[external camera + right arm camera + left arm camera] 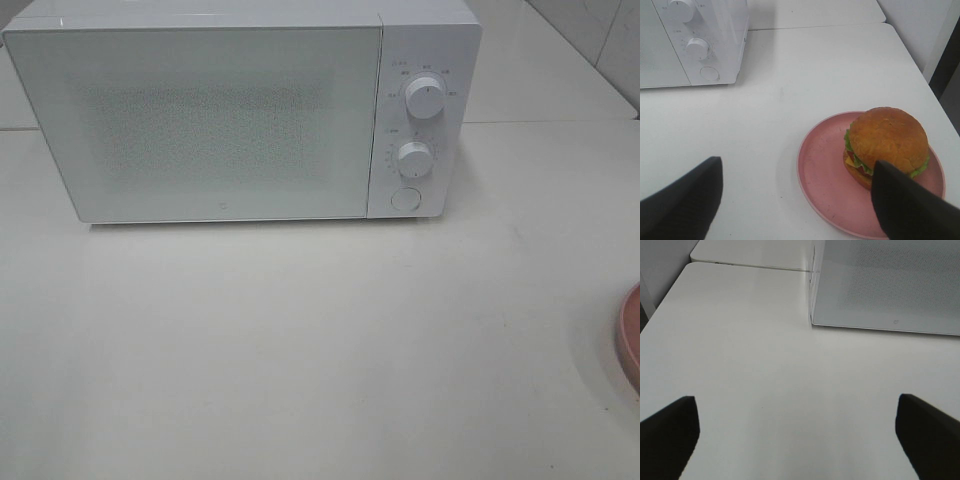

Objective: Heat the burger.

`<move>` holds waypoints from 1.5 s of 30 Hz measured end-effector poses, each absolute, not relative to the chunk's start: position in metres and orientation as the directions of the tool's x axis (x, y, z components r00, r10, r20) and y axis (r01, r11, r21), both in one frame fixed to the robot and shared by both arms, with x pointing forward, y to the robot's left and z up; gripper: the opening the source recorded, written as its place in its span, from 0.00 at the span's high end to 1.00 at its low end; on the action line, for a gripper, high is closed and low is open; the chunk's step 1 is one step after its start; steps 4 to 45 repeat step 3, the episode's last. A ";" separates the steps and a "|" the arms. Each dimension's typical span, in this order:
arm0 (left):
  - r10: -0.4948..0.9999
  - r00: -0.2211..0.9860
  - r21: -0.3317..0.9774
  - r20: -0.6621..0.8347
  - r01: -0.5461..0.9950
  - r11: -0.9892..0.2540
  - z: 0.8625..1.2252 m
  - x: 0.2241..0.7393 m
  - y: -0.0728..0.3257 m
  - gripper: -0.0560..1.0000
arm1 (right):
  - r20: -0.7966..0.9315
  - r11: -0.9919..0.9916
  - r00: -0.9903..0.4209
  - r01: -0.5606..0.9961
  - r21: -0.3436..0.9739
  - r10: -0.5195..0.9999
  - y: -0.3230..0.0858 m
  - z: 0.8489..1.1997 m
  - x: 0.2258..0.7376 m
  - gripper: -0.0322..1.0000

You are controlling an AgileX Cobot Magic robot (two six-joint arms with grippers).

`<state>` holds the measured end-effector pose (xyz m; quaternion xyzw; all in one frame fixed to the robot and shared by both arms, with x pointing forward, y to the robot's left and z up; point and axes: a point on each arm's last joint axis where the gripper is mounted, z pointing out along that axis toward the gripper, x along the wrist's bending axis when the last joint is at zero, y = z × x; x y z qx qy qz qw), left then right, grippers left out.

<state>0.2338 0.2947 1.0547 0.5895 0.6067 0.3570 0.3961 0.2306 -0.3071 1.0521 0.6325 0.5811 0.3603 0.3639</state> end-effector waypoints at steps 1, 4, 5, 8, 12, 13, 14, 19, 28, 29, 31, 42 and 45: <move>0.998 0.009 0.900 -0.060 0.433 0.050 1.055 0.234 0.295 0.01 | 0.033 -0.060 0.065 0.473 0.879 0.997 -0.307 1.052 0.231 0.23; 0.998 0.009 0.900 -0.060 0.433 0.050 1.055 0.234 0.295 0.01 | 0.033 -0.060 0.065 0.473 0.879 0.997 -0.307 1.052 0.231 0.23; 0.998 0.009 0.900 -0.060 0.433 0.050 1.055 0.234 0.295 0.01 | 0.033 -0.060 0.065 0.473 0.879 0.997 -0.307 1.052 0.231 0.23; 0.998 0.009 0.900 -0.060 0.433 0.050 1.055 0.234 0.295 0.01 | 0.033 -0.060 0.065 0.473 0.879 0.997 -0.307 1.052 0.231 0.23; 0.998 0.009 0.900 -0.060 0.433 0.050 1.055 0.234 0.295 0.01 | 0.033 -0.060 0.065 0.473 0.879 0.997 -0.307 1.052 0.231 0.23; 0.998 0.009 0.900 -0.060 0.433 0.050 1.055 0.234 0.295 0.01 | 0.033 -0.060 0.065 0.473 0.879 0.997 -0.307 1.052 0.231 0.23; 0.998 0.009 0.900 -0.060 0.433 0.050 1.055 0.234 0.295 0.01 | 0.033 -0.060 0.065 0.473 0.879 0.997 -0.307 1.052 0.231 0.23; 0.998 0.009 0.900 -0.060 0.433 0.050 1.055 0.234 0.295 0.01 | 0.033 -0.060 0.065 0.473 0.879 0.997 -0.307 1.052 0.231 0.23; 0.998 0.009 0.900 -0.060 0.433 0.050 1.055 0.234 0.295 0.01 | 0.033 -0.060 0.065 0.473 0.879 0.997 -0.307 1.052 0.231 0.23; 0.998 0.009 0.900 -0.060 0.433 0.050 1.055 0.234 0.295 0.01 | 0.033 -0.060 0.065 0.473 0.879 0.997 -0.307 1.052 0.231 0.23; 0.998 0.009 0.900 -0.060 0.433 0.050 1.055 0.234 0.295 0.01 | 0.033 -0.060 0.065 0.473 0.879 0.997 -0.307 1.052 0.231 0.23; 0.998 0.009 0.900 -0.060 0.433 0.050 1.055 0.234 0.295 0.01 | 0.033 -0.060 0.065 0.473 0.879 0.997 -0.307 1.052 0.231 0.23; 0.998 0.009 0.900 -0.060 0.433 0.050 1.055 0.234 0.295 0.01 | 0.033 -0.060 0.065 0.473 0.879 0.997 -0.307 1.052 0.231 0.23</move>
